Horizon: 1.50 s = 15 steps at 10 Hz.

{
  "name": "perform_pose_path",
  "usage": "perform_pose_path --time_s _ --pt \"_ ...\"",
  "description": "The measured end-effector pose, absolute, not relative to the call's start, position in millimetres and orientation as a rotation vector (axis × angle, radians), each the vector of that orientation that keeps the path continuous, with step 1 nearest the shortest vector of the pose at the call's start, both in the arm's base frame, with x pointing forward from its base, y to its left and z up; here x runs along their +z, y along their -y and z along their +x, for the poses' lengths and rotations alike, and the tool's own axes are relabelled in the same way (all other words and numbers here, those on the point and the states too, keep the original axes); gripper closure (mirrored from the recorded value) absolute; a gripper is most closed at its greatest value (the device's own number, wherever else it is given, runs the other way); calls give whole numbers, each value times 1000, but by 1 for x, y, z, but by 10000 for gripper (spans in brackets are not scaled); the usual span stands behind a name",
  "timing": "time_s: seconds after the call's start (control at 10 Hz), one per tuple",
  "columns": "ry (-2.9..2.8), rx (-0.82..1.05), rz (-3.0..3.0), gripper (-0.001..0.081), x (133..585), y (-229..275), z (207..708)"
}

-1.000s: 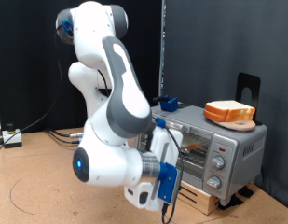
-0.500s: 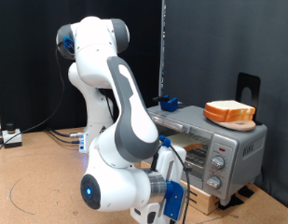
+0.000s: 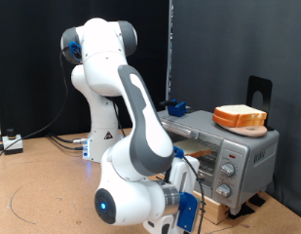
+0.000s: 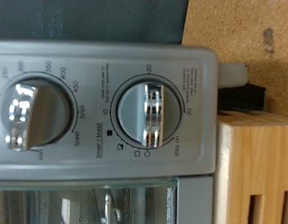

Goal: Make a piece of toast with the oven

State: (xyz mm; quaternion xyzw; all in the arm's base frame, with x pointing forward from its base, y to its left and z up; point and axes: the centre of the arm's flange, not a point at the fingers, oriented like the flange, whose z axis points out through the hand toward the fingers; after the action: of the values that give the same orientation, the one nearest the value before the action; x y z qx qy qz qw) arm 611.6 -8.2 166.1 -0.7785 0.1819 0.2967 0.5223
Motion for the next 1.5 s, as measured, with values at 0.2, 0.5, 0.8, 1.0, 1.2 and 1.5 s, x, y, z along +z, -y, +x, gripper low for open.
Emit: perform_pose_path --time_s 0.2,0.5,0.8,1.0,1.2,1.5 --pt "-407 723 -1869 -3 156 -18 603" --pt "-375 710 -1871 -3 147 -54 596" --pt "-360 680 -1862 -3 148 -73 598" --pt "-360 676 -1857 6 150 -74 599" --pt "-354 683 -1854 171 149 -78 597" --pt "-351 687 -1852 509 151 -81 596"
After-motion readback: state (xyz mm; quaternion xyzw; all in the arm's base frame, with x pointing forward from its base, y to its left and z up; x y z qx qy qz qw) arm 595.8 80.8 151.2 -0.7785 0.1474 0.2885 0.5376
